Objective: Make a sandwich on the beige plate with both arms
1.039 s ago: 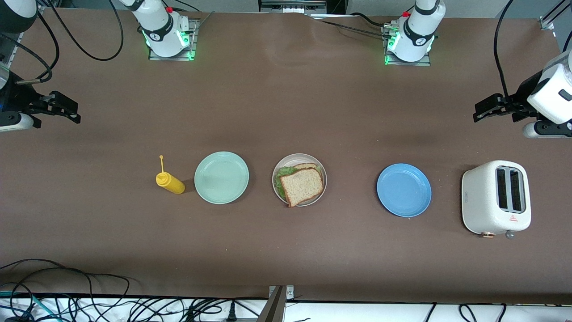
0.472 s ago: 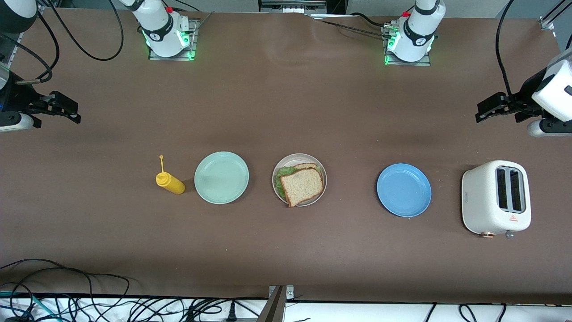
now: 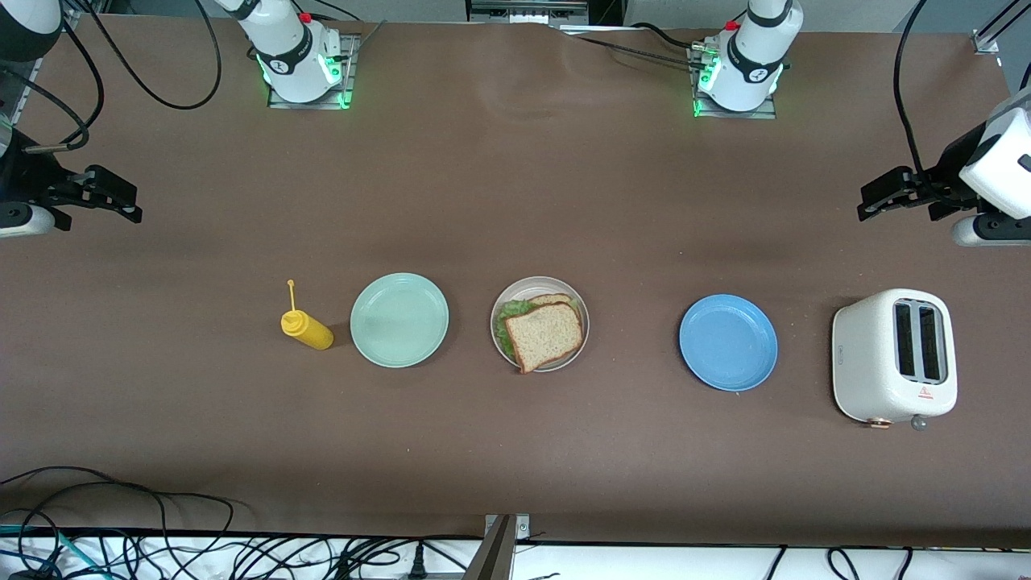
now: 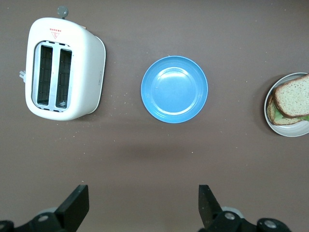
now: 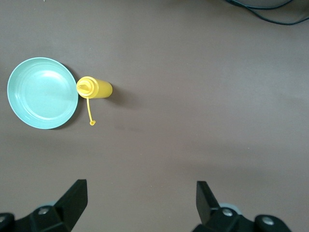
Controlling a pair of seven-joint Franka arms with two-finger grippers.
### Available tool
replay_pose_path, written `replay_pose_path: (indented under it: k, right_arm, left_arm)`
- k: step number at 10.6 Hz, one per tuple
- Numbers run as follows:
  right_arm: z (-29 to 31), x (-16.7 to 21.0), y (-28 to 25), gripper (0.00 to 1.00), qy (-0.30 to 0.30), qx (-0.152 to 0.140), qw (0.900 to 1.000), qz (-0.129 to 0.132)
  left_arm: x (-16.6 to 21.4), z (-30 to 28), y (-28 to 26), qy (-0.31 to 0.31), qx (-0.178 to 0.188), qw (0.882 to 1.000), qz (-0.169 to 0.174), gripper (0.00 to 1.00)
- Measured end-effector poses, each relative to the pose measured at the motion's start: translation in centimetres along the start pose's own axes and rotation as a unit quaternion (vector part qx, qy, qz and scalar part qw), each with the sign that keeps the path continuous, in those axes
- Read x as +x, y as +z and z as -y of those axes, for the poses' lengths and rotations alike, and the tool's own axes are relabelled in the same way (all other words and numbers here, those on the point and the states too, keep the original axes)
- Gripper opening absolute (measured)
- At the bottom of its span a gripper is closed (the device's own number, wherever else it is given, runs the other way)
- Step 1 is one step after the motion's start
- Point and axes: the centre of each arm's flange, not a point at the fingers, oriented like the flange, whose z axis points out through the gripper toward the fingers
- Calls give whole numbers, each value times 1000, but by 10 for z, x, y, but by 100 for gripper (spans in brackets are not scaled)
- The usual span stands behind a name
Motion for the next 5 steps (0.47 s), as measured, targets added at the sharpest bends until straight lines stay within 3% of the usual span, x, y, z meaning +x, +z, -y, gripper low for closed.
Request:
replay_pose_path:
  k: [5]
  right_arm:
    - [12,5,6,100,-11,1,1000,5]
  left_arm:
    - [0,0,1,0,0,1000,1,100]
